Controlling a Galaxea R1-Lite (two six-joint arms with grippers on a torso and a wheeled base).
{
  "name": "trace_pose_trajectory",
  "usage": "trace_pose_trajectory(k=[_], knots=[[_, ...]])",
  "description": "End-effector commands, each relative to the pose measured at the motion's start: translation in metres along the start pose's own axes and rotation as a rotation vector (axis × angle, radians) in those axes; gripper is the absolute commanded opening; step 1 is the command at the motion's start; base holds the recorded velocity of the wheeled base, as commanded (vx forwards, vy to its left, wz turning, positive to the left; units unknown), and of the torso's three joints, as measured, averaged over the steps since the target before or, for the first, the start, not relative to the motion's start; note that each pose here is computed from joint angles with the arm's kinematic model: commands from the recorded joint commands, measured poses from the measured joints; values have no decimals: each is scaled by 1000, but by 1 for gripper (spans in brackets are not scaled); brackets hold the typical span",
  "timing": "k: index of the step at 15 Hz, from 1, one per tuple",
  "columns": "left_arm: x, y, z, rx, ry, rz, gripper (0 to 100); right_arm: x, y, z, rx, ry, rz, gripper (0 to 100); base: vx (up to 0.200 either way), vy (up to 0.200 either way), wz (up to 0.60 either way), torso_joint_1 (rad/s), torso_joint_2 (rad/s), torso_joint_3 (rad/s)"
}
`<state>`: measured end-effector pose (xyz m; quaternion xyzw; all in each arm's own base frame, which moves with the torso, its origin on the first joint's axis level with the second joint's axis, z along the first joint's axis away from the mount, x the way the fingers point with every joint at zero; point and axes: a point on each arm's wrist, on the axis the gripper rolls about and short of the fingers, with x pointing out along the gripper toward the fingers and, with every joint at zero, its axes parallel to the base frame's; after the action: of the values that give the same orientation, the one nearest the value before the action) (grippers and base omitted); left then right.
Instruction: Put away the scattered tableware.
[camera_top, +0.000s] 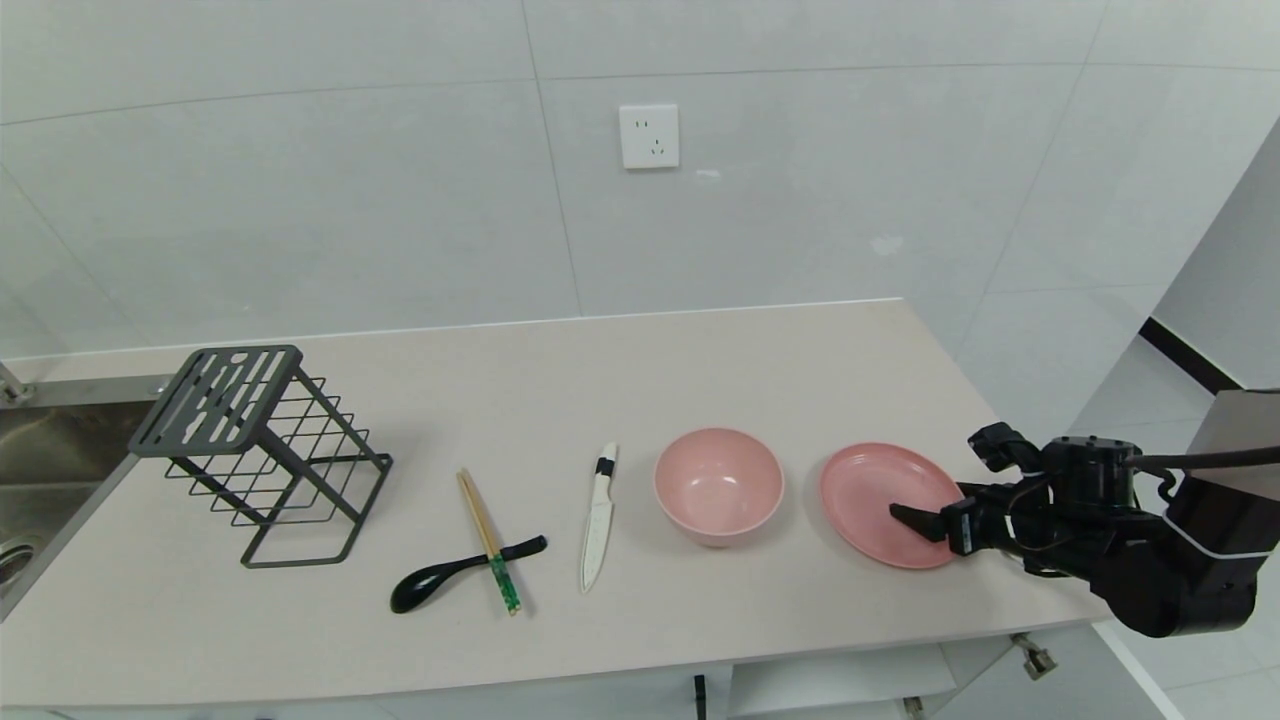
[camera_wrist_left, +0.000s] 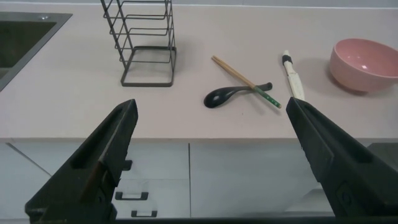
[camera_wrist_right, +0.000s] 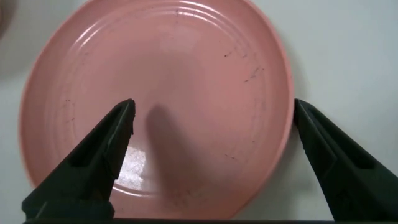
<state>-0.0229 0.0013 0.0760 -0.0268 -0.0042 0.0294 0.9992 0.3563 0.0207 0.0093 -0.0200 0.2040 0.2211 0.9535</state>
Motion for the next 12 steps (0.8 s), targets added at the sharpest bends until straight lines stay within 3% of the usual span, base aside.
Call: trace_pose_trajectory(k=[1, 3, 6, 9, 12], knots=[[0, 0, 0, 0, 1, 1, 100, 1, 2, 0, -1, 1, 6, 0, 0, 0, 0, 0, 0, 0], [0, 0, 0, 0, 1, 1, 100, 2, -2, -8, 15, 23, -9, 0, 0, 0, 0, 0, 0, 0], [0, 0, 0, 0, 2, 1, 100, -2, -27, -23, 53, 51, -76, 0, 0, 0, 0, 0, 0, 0], [0, 0, 0, 0, 1, 1, 100, -7, -30, -15, 32, 17, -88, 0, 0, 0, 0, 0, 0, 0], [0, 0, 0, 1, 1, 1, 100, -40, -17, 44, -52, -150, -99, 0, 0, 0, 0, 0, 0, 0]])
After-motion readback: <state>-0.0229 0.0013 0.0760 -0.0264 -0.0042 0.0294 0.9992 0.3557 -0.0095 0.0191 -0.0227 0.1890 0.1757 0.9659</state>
